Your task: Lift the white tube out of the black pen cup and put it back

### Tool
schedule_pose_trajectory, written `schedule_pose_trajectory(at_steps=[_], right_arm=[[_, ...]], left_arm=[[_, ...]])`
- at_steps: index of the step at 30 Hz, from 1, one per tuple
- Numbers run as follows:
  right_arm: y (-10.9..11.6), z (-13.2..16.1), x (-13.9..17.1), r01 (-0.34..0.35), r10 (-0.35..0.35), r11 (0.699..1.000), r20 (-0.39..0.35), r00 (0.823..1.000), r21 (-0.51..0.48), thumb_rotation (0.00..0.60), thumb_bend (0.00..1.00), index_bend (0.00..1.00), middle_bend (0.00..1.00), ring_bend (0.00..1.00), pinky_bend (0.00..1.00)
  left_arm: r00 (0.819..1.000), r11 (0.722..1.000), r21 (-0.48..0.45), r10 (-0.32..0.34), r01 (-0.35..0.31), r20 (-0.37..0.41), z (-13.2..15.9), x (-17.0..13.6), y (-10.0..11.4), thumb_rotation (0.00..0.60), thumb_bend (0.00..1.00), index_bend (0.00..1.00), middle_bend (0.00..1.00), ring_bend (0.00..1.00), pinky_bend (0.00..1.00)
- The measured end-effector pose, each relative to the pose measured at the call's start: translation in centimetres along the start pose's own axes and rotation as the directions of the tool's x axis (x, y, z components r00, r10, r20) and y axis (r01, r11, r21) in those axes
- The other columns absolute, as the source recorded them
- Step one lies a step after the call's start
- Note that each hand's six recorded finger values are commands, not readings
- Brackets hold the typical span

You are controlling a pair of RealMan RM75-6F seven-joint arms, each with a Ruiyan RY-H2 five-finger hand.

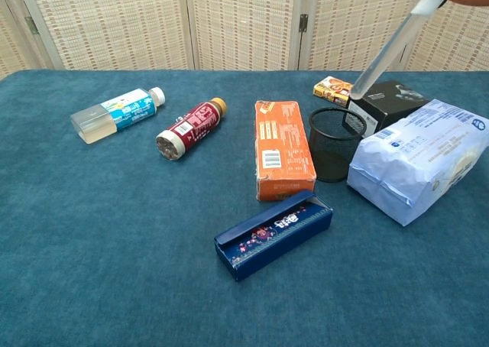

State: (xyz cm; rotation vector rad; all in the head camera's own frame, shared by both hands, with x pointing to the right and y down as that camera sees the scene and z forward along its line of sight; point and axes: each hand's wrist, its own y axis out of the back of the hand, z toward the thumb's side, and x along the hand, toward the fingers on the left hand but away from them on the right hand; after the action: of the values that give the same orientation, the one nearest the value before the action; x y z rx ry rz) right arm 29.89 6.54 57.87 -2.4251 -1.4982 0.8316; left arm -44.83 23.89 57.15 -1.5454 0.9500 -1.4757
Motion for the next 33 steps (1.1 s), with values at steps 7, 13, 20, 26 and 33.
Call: schedule_pose_trajectory(at_steps=[7, 13, 20, 26, 33], right_arm=[[0.7, -0.4, 0.2, 0.009, -0.009, 1.000, 0.023, 1.000, 0.027, 0.600, 0.37, 0.64, 0.50, 0.27, 0.13], [1.5, -0.8, 0.0, 0.044, -0.054, 0.916, 0.013, 0.998, 0.400, 0.600, 0.37, 0.64, 0.49, 0.27, 0.13], [1.4, -0.8, -0.1, 0.045, -0.071, 0.794, 0.019, 0.997, 0.606, 0.600, 0.37, 0.64, 0.49, 0.27, 0.13], [1.0, -0.4, 0.0, 0.008, -0.032, 0.914, 0.051, 0.998, 0.406, 0.600, 0.37, 0.64, 0.49, 0.27, 0.13], [0.9, 0.1, 0.4, -0.037, 0.038, 0.999, 0.087, 0.996, -0.005, 0.600, 0.37, 0.64, 0.49, 0.27, 0.13]], left_arm=[[1.000, 1.000, 0.001, 0.002, -0.002, 0.002, 0.1, 0.1, 0.0, 0.600, 0.29, 0.12, 0.12, 0.10, 0.08], [1.000, 1.000, 0.003, 0.000, 0.000, -0.002, 0.1, 0.1, 0.0, 0.600, 0.29, 0.12, 0.12, 0.10, 0.08], [1.000, 1.000, 0.004, -0.004, 0.004, -0.003, 0.1, 0.1, -0.1, 0.600, 0.29, 0.12, 0.12, 0.10, 0.08], [1.000, 1.000, 0.003, -0.004, 0.004, -0.001, 0.1, 0.2, -0.1, 0.600, 0.29, 0.12, 0.12, 0.10, 0.08], [1.000, 1.000, 0.000, -0.006, 0.006, 0.005, 0.3, 0.2, -0.3, 0.600, 0.29, 0.12, 0.12, 0.10, 0.08]])
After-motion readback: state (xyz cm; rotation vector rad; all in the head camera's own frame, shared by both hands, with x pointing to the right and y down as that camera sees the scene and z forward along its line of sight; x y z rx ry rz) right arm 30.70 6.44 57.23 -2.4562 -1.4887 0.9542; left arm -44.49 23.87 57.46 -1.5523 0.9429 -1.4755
